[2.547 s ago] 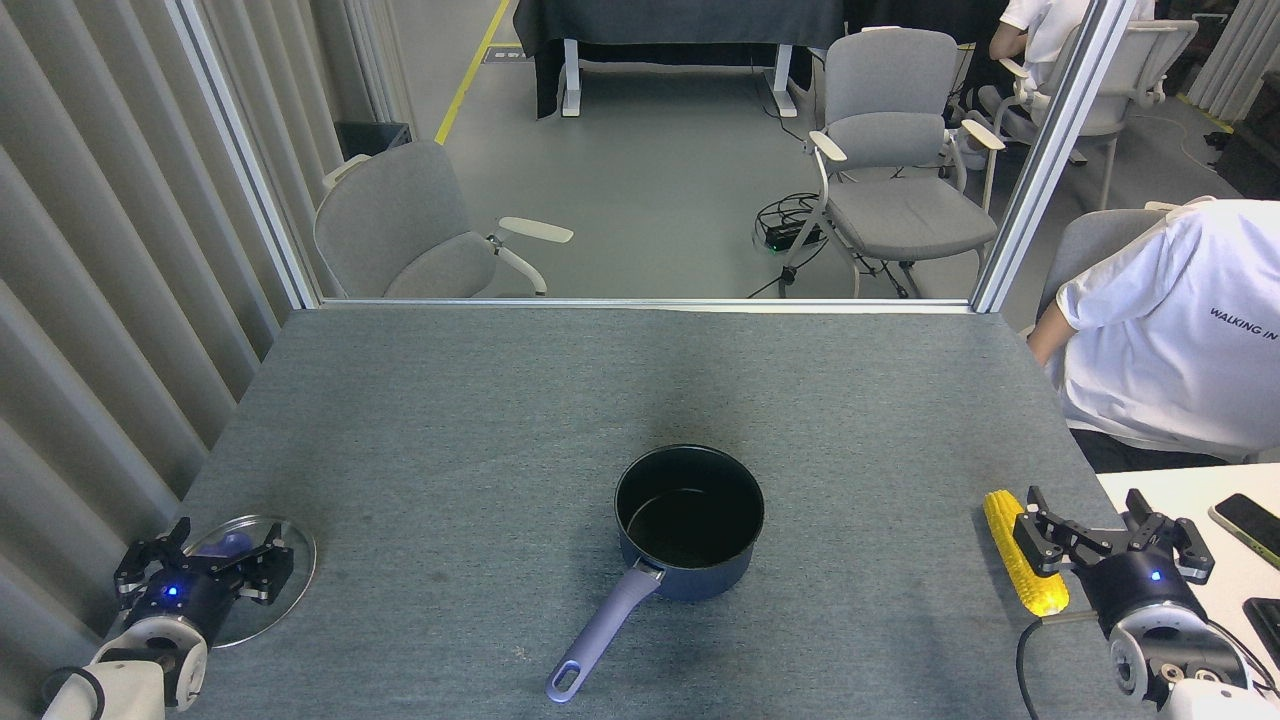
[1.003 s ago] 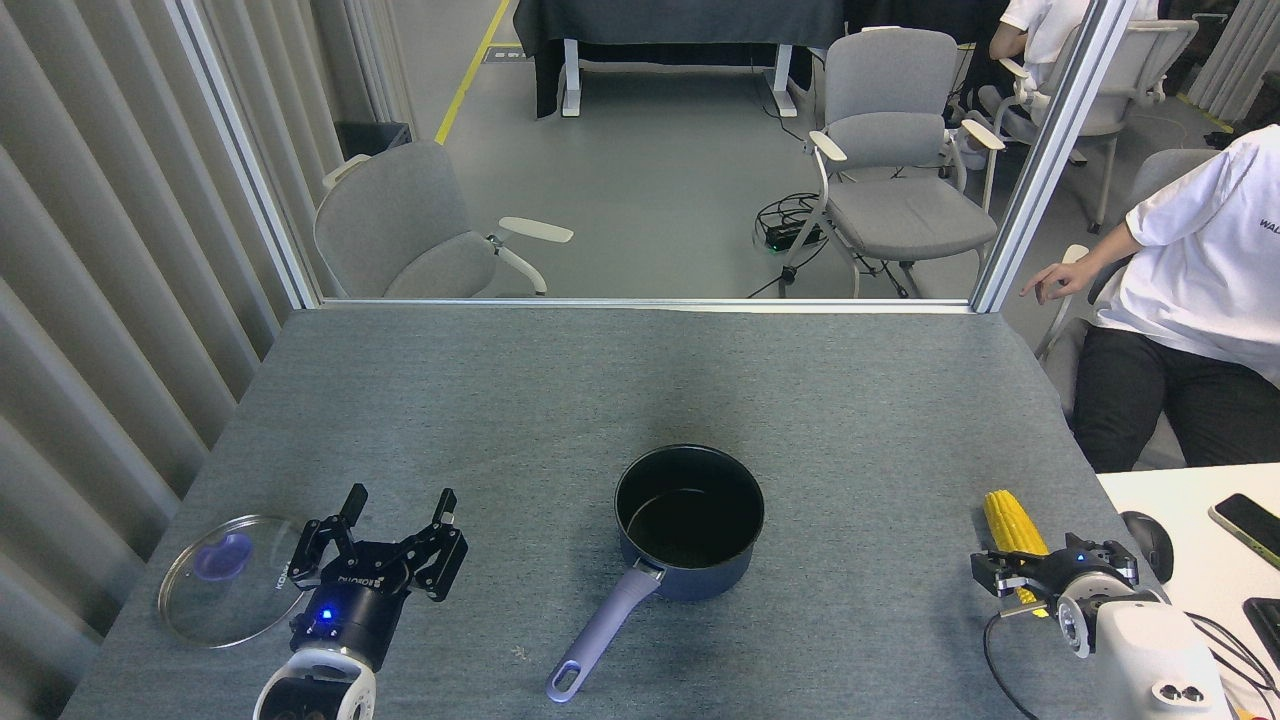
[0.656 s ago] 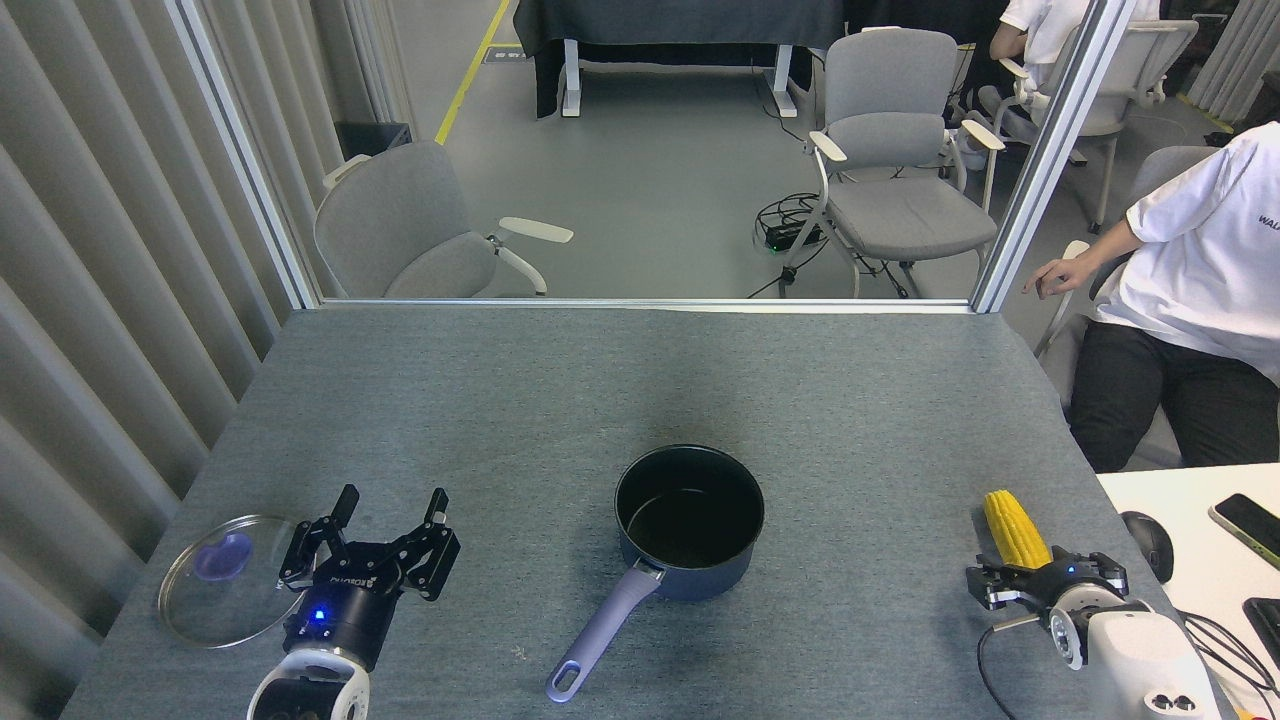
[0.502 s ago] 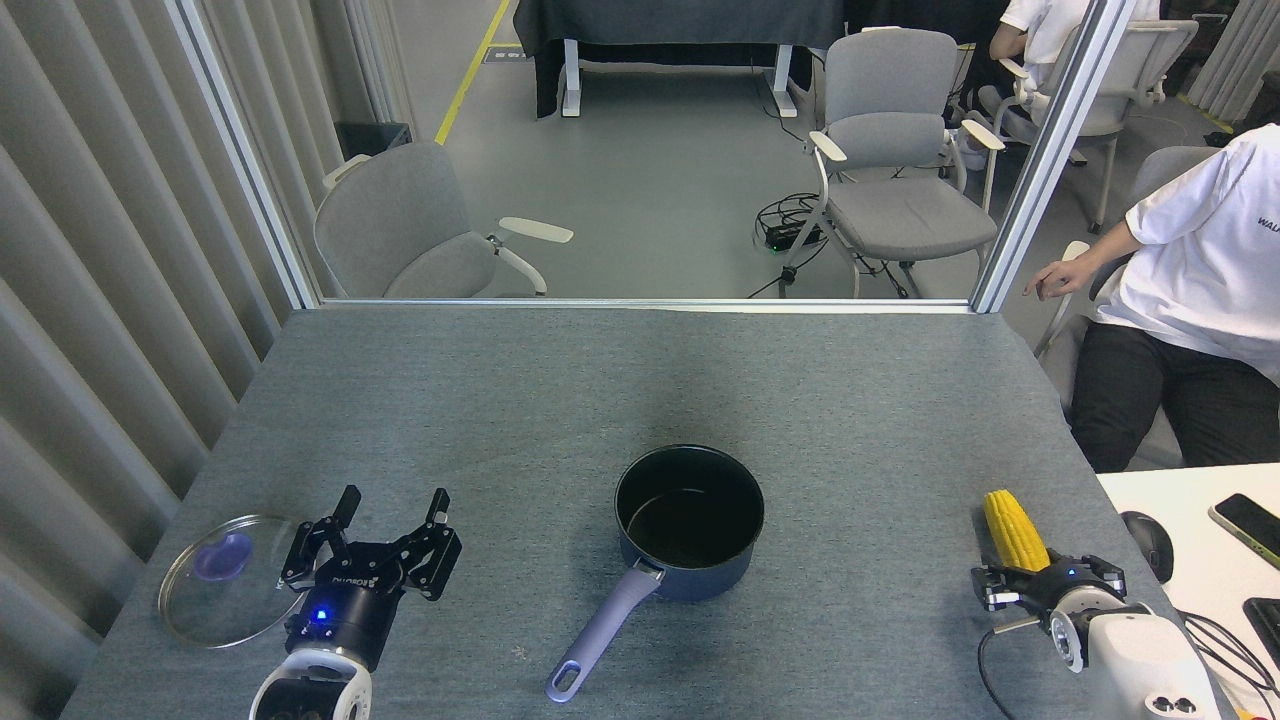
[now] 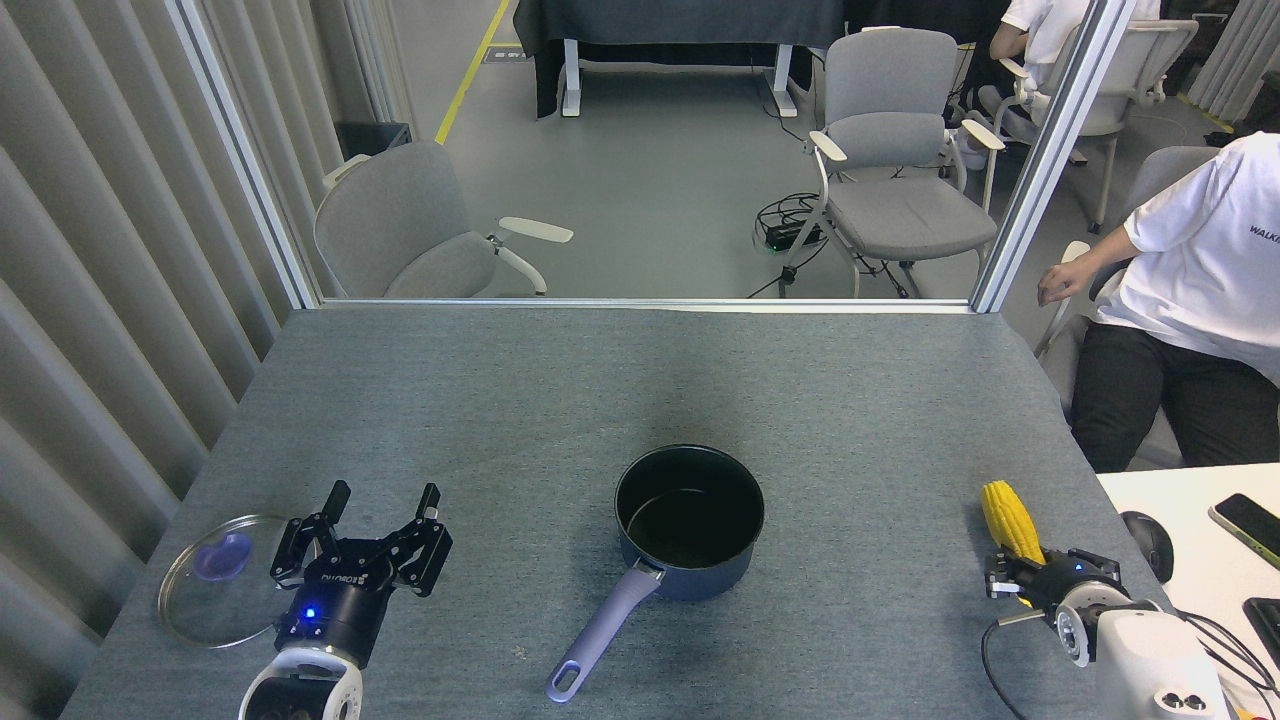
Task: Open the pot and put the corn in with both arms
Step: 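Lift the corn cob with the right gripper toward the saucepan, then lower the corn cob into the saucepan and open the right gripper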
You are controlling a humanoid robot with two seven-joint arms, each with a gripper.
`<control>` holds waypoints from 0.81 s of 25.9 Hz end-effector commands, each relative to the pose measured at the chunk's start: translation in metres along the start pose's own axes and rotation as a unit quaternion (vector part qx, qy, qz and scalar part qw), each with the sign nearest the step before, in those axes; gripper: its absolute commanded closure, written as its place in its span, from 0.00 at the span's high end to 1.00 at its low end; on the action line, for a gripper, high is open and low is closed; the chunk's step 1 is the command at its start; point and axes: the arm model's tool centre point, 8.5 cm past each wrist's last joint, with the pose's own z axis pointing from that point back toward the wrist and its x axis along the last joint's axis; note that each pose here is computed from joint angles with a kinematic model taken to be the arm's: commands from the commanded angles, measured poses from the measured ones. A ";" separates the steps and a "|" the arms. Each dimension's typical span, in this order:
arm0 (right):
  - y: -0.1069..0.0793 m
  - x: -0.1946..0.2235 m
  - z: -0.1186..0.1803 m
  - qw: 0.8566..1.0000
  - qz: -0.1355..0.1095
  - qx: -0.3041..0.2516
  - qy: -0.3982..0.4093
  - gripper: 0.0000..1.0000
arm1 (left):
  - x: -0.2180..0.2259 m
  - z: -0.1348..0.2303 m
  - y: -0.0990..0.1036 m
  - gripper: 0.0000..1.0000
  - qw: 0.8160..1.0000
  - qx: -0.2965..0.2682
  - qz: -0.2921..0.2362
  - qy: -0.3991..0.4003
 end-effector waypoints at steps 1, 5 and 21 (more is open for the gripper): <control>-0.012 -0.001 0.002 1.000 -0.017 -0.017 -0.020 0.09 | -0.003 0.002 -0.001 0.99 1.000 -0.001 -0.001 0.004; -0.045 0.006 0.006 0.997 -0.018 -0.051 -0.061 0.09 | -0.004 0.005 -0.003 0.99 1.000 -0.004 0.000 0.005; -0.167 0.190 0.068 0.980 -0.003 -0.081 -0.180 0.01 | 0.000 0.008 -0.008 0.99 1.000 -0.009 0.007 0.008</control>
